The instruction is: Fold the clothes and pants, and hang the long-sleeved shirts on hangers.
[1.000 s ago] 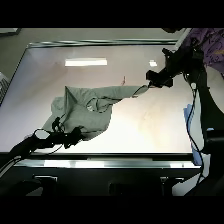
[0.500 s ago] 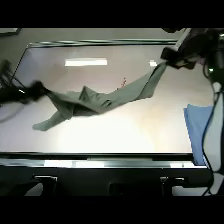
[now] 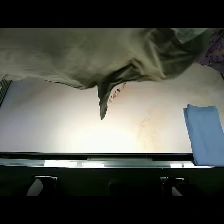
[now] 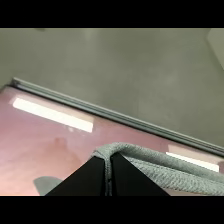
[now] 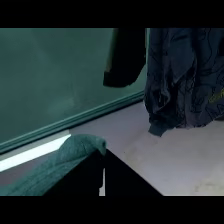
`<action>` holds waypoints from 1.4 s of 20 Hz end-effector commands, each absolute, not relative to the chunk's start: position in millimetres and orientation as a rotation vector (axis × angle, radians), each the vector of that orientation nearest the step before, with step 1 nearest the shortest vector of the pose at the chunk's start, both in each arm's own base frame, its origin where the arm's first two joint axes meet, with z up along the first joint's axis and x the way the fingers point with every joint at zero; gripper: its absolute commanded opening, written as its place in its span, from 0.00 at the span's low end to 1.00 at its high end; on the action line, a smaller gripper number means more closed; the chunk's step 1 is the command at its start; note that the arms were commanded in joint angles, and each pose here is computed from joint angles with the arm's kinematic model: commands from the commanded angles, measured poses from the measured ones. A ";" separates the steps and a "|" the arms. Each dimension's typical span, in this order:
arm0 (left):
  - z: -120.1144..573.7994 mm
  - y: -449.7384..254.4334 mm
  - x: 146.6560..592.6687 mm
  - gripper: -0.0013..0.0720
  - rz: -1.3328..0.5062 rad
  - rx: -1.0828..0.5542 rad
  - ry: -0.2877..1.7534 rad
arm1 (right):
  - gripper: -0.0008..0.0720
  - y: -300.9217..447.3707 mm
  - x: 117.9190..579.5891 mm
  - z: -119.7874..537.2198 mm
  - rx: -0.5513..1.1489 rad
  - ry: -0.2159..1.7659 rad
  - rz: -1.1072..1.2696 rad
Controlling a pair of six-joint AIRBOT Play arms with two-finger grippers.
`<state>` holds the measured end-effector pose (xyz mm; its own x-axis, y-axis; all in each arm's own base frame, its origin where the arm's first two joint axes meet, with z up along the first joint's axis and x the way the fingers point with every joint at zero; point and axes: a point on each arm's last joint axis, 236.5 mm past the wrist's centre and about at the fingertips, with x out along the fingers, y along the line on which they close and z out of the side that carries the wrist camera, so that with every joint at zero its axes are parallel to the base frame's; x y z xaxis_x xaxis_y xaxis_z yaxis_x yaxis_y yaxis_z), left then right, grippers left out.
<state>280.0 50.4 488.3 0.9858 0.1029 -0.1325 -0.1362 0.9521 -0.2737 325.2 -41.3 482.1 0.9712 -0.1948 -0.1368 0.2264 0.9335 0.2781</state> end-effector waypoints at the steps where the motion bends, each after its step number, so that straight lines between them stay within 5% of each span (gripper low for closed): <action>1: 515.1 38.8 219.8 0.04 0.201 -0.221 0.014 | 0.05 -51.6 229.2 534.6 0.302 -0.081 -0.211; 5: 515.6 36.5 216.0 0.04 0.201 -0.275 0.003 | 0.05 -52.4 229.5 536.7 0.324 -0.093 -0.212; 9: 457.2 58.8 271.4 0.04 0.175 -0.381 0.186 | 0.05 -43.7 335.6 507.7 0.283 -0.008 -0.210; 14: 286.7 85.0 382.0 0.04 0.123 -0.475 0.586 | 0.05 -19.1 522.6 337.4 0.363 0.347 -0.216; 17: 166.9 100.6 450.2 0.04 0.161 -0.471 0.731 | 0.05 2.8 587.7 206.2 0.404 0.590 -0.203; 22: 28.4 82.8 529.8 0.04 0.143 -0.456 0.847 | 0.05 26.0 620.9 54.6 0.466 0.849 -0.201; 27: -26.3 49.1 548.1 0.04 0.104 -0.440 0.906 | 0.06 34.6 606.0 4.0 0.489 1.002 -0.218; 28: -30.0 45.5 544.3 0.05 0.099 -0.443 0.929 | 0.13 34.3 600.9 1.7 0.487 1.025 -0.225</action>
<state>539.4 61.0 -1.2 0.6294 -0.0855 -0.7724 -0.2791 0.9027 -0.3274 612.2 27.8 27.7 0.5835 0.0198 -0.8119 0.3782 0.8781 0.2933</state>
